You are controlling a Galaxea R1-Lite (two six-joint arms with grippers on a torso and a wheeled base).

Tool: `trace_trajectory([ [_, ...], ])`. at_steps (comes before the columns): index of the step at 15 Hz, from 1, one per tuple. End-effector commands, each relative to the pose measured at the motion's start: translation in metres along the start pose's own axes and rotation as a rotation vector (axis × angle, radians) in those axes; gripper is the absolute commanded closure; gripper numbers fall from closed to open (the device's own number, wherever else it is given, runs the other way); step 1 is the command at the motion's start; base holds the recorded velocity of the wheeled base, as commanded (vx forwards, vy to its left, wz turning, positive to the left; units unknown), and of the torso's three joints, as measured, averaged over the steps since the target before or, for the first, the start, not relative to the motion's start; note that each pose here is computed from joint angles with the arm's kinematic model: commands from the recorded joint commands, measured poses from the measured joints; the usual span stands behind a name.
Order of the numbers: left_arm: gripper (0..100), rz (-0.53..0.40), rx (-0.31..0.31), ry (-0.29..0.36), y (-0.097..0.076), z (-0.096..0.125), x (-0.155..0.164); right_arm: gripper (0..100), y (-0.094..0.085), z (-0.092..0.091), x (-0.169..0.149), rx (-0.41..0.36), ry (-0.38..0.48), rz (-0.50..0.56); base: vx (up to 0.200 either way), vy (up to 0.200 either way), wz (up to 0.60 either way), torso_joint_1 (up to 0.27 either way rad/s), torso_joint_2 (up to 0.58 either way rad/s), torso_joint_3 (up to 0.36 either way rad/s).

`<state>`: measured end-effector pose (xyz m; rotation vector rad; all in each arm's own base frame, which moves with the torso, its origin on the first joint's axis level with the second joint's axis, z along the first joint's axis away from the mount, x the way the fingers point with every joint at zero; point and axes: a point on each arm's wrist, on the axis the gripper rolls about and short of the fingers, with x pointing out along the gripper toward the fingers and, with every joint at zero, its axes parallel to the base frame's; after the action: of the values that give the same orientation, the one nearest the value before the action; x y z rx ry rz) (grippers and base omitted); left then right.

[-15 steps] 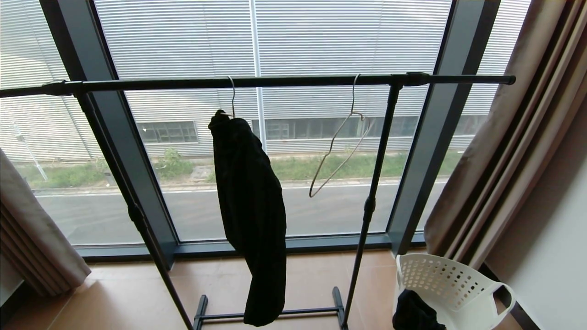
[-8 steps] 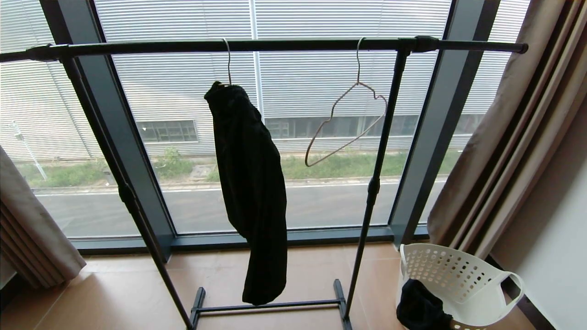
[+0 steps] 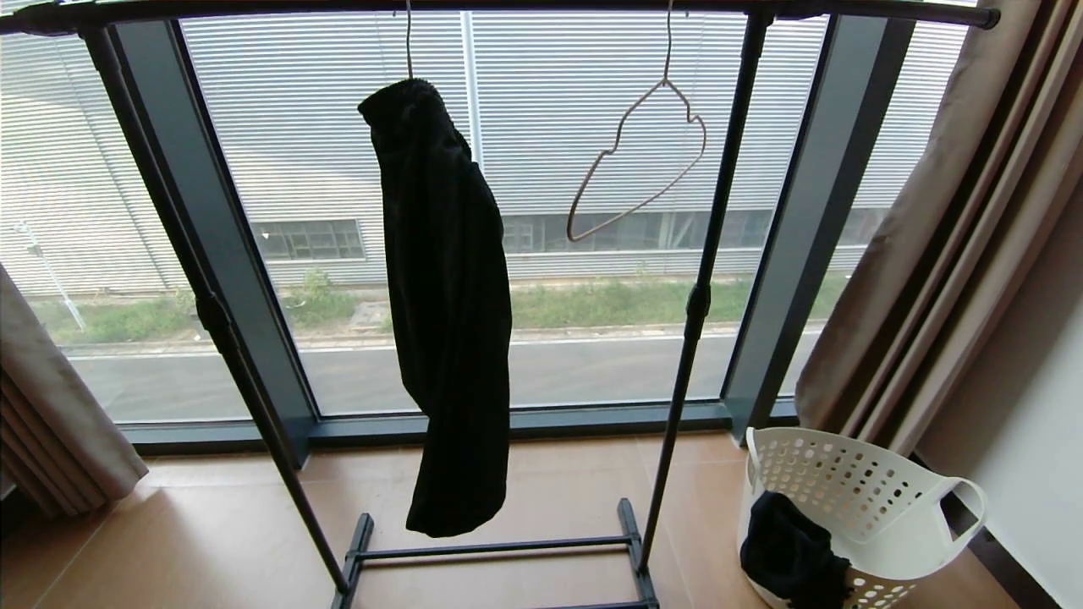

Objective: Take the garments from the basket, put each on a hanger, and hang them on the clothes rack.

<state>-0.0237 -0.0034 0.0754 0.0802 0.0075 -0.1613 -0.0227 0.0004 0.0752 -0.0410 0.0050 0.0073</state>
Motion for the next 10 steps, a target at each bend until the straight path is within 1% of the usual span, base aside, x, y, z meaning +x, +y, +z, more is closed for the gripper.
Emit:
trace_trajectory([
  [1, 0, 0.000, 0.000, 0.000, 0.0000, 0.0000, 0.0000, 0, 0.0000, 0.0000, 0.0000, 0.000, -0.001, 0.000, 0.000, 0.000, 0.00, -0.041, 0.16, 0.115],
  [3, 0, 0.000, 0.000, 0.000, 0.0000, 0.0000, 0.0000, 0, 0.0000, 0.0000, 0.0000, 0.000, -0.001, 0.000, 0.000, 0.000, 0.00, -0.022, 0.08, 0.063],
  [9, 0, 0.000, 0.000, 0.000, 0.0000, 0.0000, 0.0000, 0, 0.0000, 0.0000, 0.0000, 0.000, -0.001, 0.000, 0.000, 0.000, -0.60, -0.001, 0.01, 0.007],
  [10, 0, 0.000, 0.001, 0.001, 0.0000, -0.0005, 0.0001, 0, 0.0000, 0.0000, 0.0000, 0.000, -0.001, 0.000, 0.000, 0.000, 0.00, 0.000, 0.00, 0.000],
])
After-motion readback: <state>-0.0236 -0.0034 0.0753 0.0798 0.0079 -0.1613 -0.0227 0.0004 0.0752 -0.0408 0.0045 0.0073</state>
